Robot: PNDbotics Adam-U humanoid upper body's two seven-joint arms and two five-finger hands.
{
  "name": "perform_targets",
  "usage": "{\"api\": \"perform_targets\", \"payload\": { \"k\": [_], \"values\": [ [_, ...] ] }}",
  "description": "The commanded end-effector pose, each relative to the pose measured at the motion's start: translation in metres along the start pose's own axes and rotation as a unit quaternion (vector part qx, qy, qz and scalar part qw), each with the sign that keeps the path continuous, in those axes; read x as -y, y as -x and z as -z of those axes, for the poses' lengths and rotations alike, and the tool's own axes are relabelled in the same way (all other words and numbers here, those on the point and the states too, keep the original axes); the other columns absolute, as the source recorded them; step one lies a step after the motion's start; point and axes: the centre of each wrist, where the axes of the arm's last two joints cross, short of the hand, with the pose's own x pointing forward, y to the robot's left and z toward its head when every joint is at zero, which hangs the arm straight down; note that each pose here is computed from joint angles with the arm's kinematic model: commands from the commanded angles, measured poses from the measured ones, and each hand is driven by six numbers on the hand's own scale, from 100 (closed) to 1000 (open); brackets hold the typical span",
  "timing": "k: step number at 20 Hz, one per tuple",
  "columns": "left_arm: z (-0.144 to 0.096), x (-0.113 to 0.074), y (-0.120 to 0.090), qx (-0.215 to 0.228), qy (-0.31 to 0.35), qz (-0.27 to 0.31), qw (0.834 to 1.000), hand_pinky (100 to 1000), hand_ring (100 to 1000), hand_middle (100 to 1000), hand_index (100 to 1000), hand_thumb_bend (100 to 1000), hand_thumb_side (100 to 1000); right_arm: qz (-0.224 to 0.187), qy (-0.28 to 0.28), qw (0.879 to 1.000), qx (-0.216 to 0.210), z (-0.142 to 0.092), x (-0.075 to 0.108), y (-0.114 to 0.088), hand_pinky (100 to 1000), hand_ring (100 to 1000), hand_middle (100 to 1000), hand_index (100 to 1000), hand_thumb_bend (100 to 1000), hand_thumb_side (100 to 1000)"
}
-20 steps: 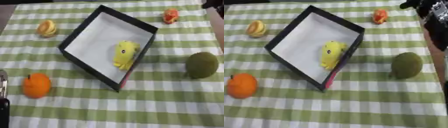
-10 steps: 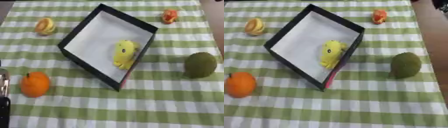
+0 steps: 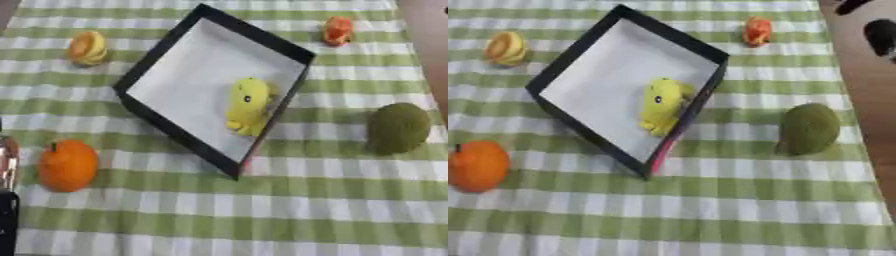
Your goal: Pick up objects on the table and place them in the box.
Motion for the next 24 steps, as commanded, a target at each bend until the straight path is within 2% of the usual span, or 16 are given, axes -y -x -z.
{"api": "perform_targets", "payload": {
  "k": [1, 3, 5, 8, 12, 14, 18, 24],
  "values": [
    [0.006, -0.006, -0.007, 0.018, 0.001, 0.015, 1.000, 792, 781, 772, 825, 100, 699, -0.066, -0.047, 0.997, -0.020, -0.004, 0.012, -0.014, 994, 810, 802, 882, 100, 403],
    [0.006, -0.006, -0.007, 0.018, 0.002, 0.016, 1.000, 792, 781, 772, 825, 100, 699, -0.099, -0.073, 0.992, -0.035, -0.004, 0.012, -0.018, 989, 835, 817, 891, 100, 361],
    [0.006, -0.007, -0.007, 0.018, 0.004, 0.017, 1.000, 792, 781, 772, 824, 100, 700, -0.129, -0.097, 0.986, -0.048, -0.004, 0.011, -0.019, 988, 848, 825, 899, 100, 359],
    [0.007, -0.007, -0.007, 0.018, 0.004, 0.016, 1.000, 792, 782, 772, 824, 100, 700, -0.153, -0.127, 0.978, -0.055, -0.003, 0.006, -0.018, 993, 859, 834, 905, 100, 345],
    [0.007, -0.007, -0.007, 0.019, 0.003, 0.016, 1.000, 792, 782, 772, 824, 100, 700, -0.161, -0.140, 0.975, -0.053, -0.003, 0.004, -0.017, 993, 859, 834, 905, 100, 345],
    [0.007, -0.006, -0.008, 0.019, 0.005, 0.014, 1.000, 792, 781, 770, 822, 100, 699, -0.156, -0.149, 0.975, -0.050, -0.002, 0.001, -0.016, 1000, 868, 846, 916, 100, 387],
    [0.007, -0.006, -0.008, 0.019, 0.008, 0.013, 1.000, 792, 782, 770, 821, 100, 699, -0.155, -0.178, 0.971, -0.035, 0.002, -0.006, -0.015, 1000, 865, 844, 922, 100, 416],
    [0.007, -0.005, -0.008, 0.019, 0.009, 0.010, 1.000, 792, 782, 770, 821, 100, 700, -0.151, -0.181, 0.971, -0.043, 0.004, -0.011, -0.013, 1000, 854, 832, 921, 100, 432]
  ]
}}
